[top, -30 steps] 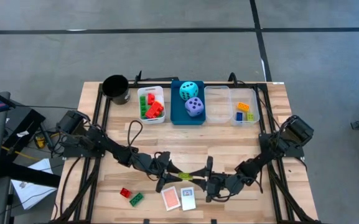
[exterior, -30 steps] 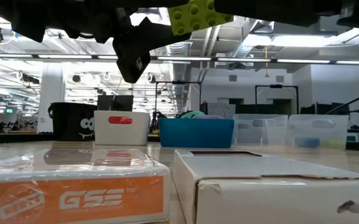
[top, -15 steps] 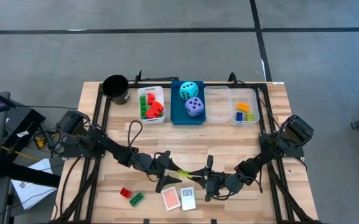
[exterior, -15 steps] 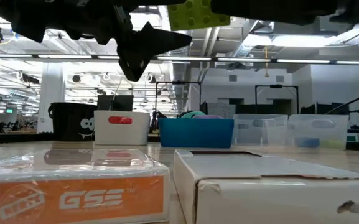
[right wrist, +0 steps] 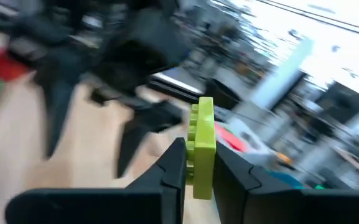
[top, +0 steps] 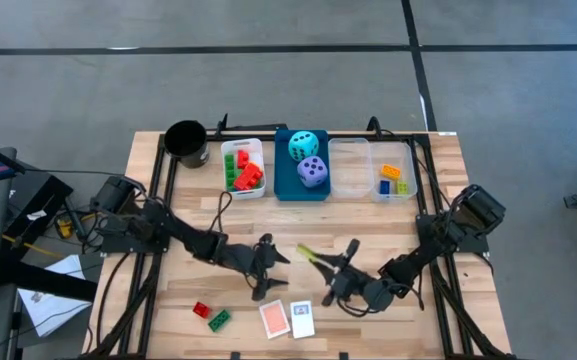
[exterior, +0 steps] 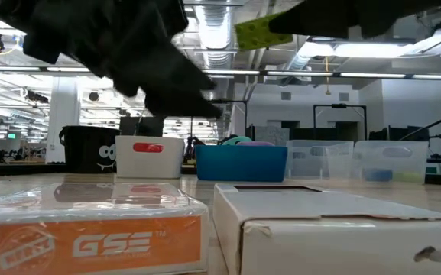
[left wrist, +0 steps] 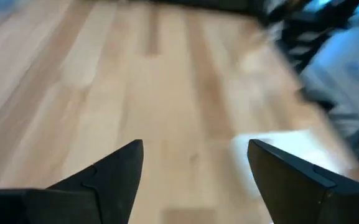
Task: Pick & Place Toys
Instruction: Put the small light green game piece into the right transparent bin
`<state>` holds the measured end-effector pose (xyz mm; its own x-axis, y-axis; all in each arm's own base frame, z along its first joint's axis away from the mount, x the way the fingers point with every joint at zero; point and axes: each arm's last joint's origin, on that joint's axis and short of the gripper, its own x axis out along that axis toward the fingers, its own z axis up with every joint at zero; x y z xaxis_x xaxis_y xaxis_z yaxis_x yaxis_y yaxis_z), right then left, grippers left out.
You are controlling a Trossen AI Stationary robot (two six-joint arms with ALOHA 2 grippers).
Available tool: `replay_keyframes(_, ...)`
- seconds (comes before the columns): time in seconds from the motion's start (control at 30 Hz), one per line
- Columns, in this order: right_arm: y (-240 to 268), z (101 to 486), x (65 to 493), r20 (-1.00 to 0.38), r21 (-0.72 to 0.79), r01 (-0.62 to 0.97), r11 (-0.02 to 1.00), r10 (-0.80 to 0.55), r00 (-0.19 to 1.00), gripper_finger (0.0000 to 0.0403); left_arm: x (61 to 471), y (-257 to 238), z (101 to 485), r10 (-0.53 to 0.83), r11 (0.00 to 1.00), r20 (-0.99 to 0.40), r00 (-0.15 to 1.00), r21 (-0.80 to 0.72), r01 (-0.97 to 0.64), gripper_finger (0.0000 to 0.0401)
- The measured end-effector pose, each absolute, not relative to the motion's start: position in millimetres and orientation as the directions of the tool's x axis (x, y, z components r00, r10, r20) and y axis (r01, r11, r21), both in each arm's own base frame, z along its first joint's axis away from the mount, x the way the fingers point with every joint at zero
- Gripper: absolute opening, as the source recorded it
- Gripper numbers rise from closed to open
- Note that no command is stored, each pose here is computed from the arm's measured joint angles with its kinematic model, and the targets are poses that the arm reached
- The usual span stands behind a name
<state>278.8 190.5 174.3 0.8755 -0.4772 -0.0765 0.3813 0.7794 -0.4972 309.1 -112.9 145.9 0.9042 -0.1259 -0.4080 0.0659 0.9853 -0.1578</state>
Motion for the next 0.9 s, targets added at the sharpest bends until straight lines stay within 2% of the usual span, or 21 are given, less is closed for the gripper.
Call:
replay_keyframes(0.2,180.8,191.1,273.8,-0.029,-0.487,0.555,0.675,-0.648,0.761,0.0051,307.9,-100.9,137.7,0.014,0.995,-0.482,0.876,-0.082,-0.061,0.0267)
replay_keyframes(0.43,145.3,218.1,267.4,-0.047,-0.434,0.621,0.652,-0.705,0.708,0.0051,308.4,-99.3,137.9,0.03,0.994,-0.478,0.878,-0.078,-0.076,0.025)
replay_keyframes(0.53,110.9,229.7,264.0,-0.134,-0.343,0.607,0.716,-0.677,0.723,0.0051,308.1,-99.7,137.6,0.03,0.994,-0.481,0.876,-0.078,-0.076,0.0244)
replay_keyframes(0.63,66.8,234.9,254.7,-0.32,-0.208,0.584,0.785,-0.619,0.717,0.0051,307.8,-99.6,137.2,0.031,0.994,-0.486,0.874,-0.076,-0.077,0.0239)
replay_keyframes(0.73,32.3,233.4,234.9,-0.428,-0.227,0.676,0.701,-0.695,0.577,0.0051,307.9,-99.6,137.2,0.031,0.994,-0.486,0.874,-0.076,-0.077,0.0235)
replay_keyframes(0.9,7.8,236.3,197.6,-0.419,-0.359,0.781,0.511,-0.836,0.354,0.0051,307.9,-99.5,137.3,0.033,0.994,-0.484,0.874,-0.075,-0.08,0.0228)
